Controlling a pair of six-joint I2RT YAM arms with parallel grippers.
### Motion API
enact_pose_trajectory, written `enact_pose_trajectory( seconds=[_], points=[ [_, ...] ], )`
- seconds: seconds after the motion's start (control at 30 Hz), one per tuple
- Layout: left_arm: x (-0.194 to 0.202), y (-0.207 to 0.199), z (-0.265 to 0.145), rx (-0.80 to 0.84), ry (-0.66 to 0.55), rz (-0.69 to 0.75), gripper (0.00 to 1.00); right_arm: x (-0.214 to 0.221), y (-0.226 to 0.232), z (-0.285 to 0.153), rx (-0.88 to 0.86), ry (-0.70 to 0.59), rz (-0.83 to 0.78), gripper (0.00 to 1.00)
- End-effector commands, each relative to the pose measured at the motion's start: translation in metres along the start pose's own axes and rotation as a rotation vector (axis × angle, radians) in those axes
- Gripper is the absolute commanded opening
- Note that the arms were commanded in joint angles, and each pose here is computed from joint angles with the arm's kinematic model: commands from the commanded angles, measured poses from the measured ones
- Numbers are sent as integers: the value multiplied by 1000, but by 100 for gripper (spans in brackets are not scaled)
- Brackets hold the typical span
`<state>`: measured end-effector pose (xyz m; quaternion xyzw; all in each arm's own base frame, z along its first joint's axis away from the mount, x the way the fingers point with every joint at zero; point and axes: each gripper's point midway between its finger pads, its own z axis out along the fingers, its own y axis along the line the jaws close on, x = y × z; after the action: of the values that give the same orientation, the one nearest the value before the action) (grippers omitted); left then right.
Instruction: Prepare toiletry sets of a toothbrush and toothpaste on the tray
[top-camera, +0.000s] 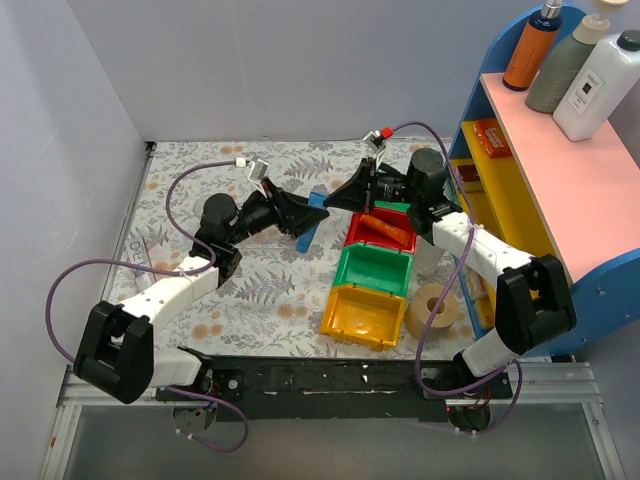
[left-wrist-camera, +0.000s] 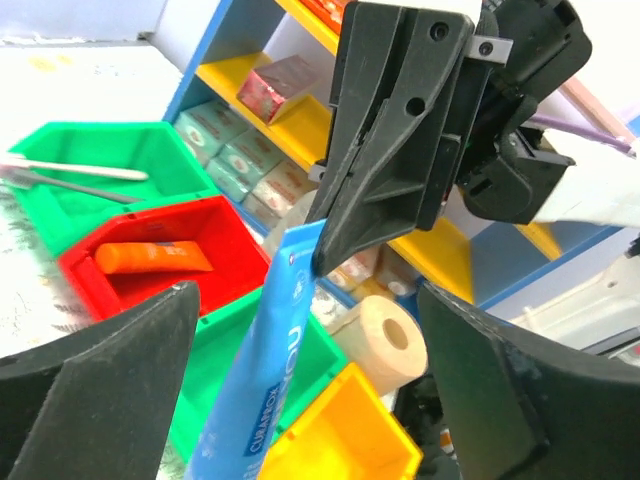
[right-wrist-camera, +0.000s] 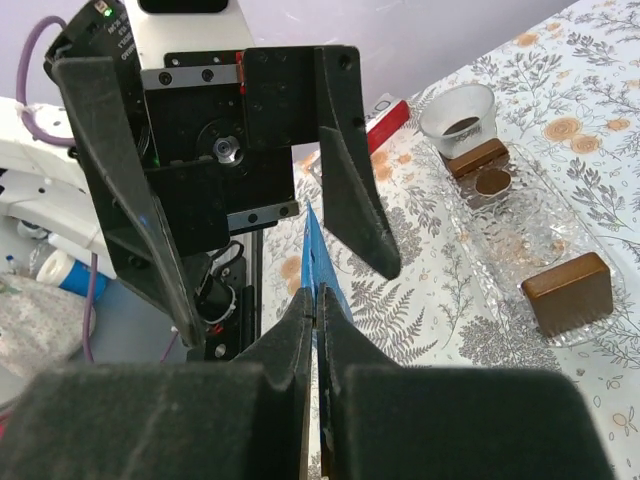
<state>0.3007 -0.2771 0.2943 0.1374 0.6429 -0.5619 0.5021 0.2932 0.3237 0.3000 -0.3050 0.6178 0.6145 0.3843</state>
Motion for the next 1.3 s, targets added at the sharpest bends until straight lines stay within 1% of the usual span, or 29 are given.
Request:
enact_pose_trajectory(
  seconds=[0.0,0.03,0.07,0.1,0.13,0.17,0.2,0.23,0.27,0.33,0.4,0.47,0.5,0.53,0.57,0.63,0.73,0.77,0.87,0.9,1.03,1.13,1.2,1.23,1.27],
  points=[
    [-15,-6,-5,17,39,110,98,-8,11,1,-16,81,-98,1],
    [-16,1,-6,13,60,112,98,-10,11,1,-19,93,-146,1],
    [-32,4,-7,17,54,134,98,-8,11,0,-25,114,-150,1],
    [-30,6,-8,36,91,130,95,-6,11,0,-26,132,-153,1],
    [-26,2,-10,93,142,128,92,4,9,-3,-13,174,-113,1],
    [-32,1,-6,123,161,147,89,1,10,-3,-18,181,-152,1],
    [-25,5,-7,129,205,165,84,4,9,-5,-15,194,-148,1],
    [-21,0,-8,168,244,162,82,7,11,-7,-11,207,-138,1],
    [-17,1,-7,185,268,151,80,5,11,-6,-17,208,-168,1],
    [-13,-1,-8,214,305,157,76,12,11,-9,-14,241,-130,1],
    [-7,-1,-10,221,342,140,74,10,13,-9,-27,248,-143,1],
    [-3,1,-11,229,366,167,73,12,11,-9,-27,258,-132,1],
    [3,5,-14,209,392,141,73,12,11,-8,-30,260,-132,1],
    [3,6,-14,196,395,148,75,12,11,-8,-32,262,-130,1],
    [4,12,-13,167,391,169,79,13,11,-8,-38,266,-125,1],
    [7,13,-13,160,398,172,79,13,9,-7,-38,269,-121,1],
    [13,14,-6,162,411,170,72,15,7,-6,-49,287,-111,1],
    [19,10,-4,160,435,151,68,15,7,-7,-48,289,-109,1],
    [32,12,4,157,483,158,64,16,8,-6,-55,297,-108,1],
    [34,11,4,160,490,158,59,15,8,-6,-55,298,-110,1],
    [33,10,6,161,487,169,49,20,6,-7,-48,310,-97,1],
    [32,7,6,175,487,171,45,22,5,-7,-51,314,-89,1],
    [32,6,6,181,485,170,39,22,6,-7,-52,316,-86,1],
    [32,6,6,182,483,169,33,22,5,-8,-52,316,-83,1],
    [31,6,6,182,480,172,33,22,6,-8,-51,318,-82,1]
  ],
)
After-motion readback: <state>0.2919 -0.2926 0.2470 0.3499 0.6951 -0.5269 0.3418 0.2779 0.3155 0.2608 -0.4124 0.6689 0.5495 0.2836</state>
